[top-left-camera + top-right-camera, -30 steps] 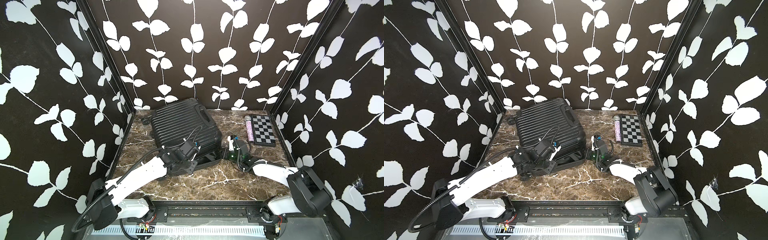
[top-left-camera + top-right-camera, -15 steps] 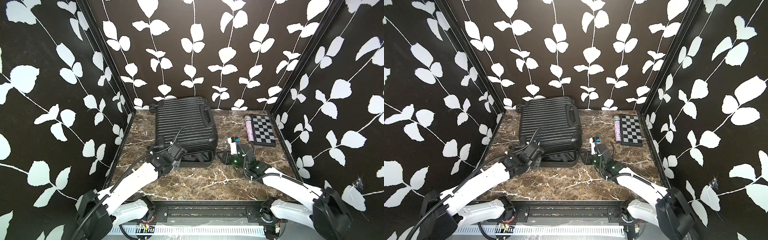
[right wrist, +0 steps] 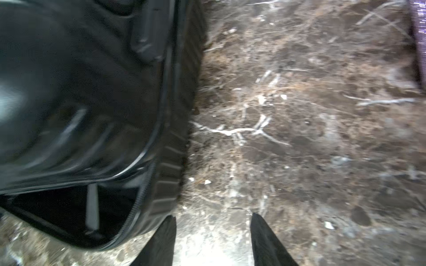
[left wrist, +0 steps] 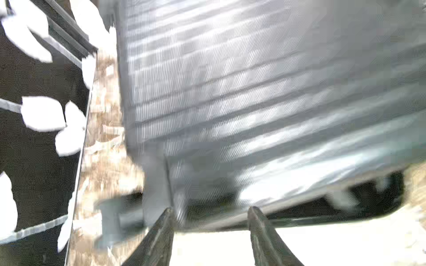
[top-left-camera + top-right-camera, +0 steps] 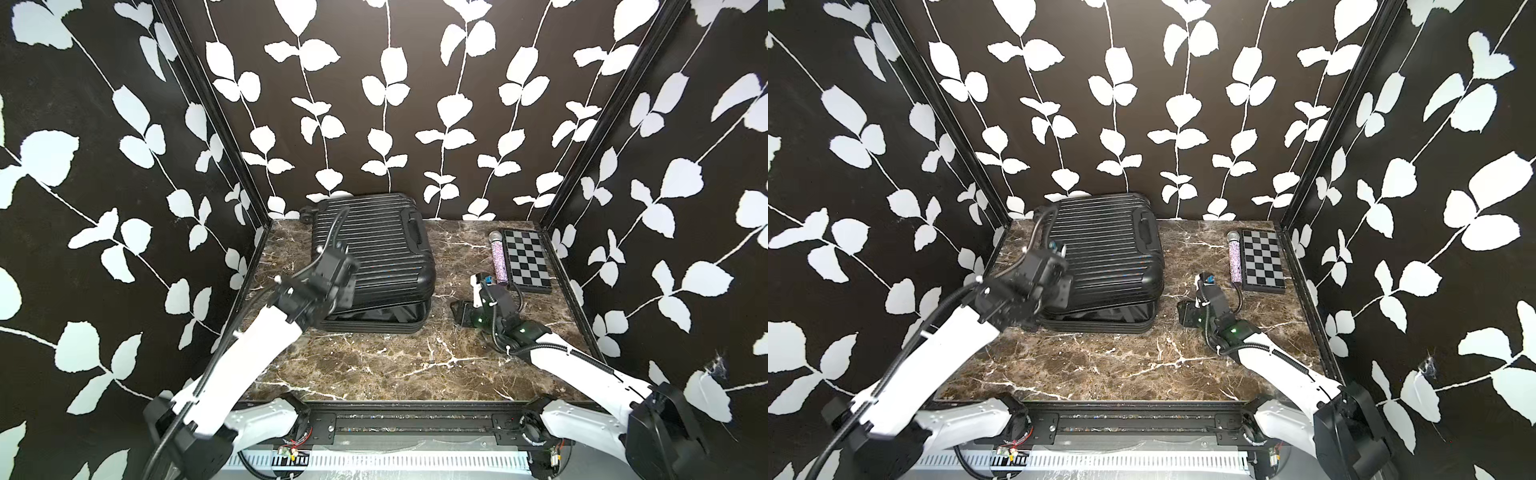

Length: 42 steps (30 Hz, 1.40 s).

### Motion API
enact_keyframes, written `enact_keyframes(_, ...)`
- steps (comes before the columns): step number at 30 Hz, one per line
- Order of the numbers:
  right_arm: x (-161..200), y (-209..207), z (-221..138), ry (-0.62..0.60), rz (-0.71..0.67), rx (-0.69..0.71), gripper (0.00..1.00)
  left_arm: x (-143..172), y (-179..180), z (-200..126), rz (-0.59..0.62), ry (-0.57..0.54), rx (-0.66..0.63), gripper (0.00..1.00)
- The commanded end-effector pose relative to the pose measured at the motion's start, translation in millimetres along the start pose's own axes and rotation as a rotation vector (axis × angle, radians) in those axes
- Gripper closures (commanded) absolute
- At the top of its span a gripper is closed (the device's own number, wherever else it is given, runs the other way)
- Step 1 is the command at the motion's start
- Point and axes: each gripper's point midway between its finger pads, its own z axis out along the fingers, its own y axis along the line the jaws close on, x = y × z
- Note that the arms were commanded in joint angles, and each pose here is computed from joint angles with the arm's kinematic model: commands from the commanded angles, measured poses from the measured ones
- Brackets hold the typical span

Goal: Close the suitcase zippers
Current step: Close the suitcase at the center of the board, then adjust the suitcase at the center of the board.

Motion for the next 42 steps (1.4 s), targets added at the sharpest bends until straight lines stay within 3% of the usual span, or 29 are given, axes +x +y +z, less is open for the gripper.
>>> enact_keyframes(1, -3, -1, -1, 0.001, -0.013, 0.003, 0.48, -32, -40, 2, 0.028, -0.017, 0.074, 0.42)
enact_keyframes(7, 1, -14, -7, 0.005, -0.001, 0.038, 0.48, -97, -116, 17, -0.005, -0.044, 0.245, 0.4)
enact_keyframes(13, 7, -24, -14, -0.003, 0.019, 0.046, 0.47, -135, -171, 48, -0.034, -0.041, 0.314, 0.4)
enact_keyframes(17, 12, -23, -15, 0.001, 0.035, 0.028, 0.47, -149, -193, 76, -0.049, -0.055, 0.303, 0.39)
enact_keyframes(23, 16, -18, -13, 0.009, 0.061, -0.013, 0.47, -162, -189, 112, -0.05, -0.11, 0.177, 0.35)
enact_keyframes(34, 21, -18, -14, 0.008, 0.085, -0.027, 0.47, -125, -194, 171, -0.003, 0.013, 0.128, 0.39)
enact_keyframes(42, 24, -9, -7, 0.037, 0.091, -0.075, 0.47, -81, -195, 185, 0.156, 0.155, 0.131, 0.47)
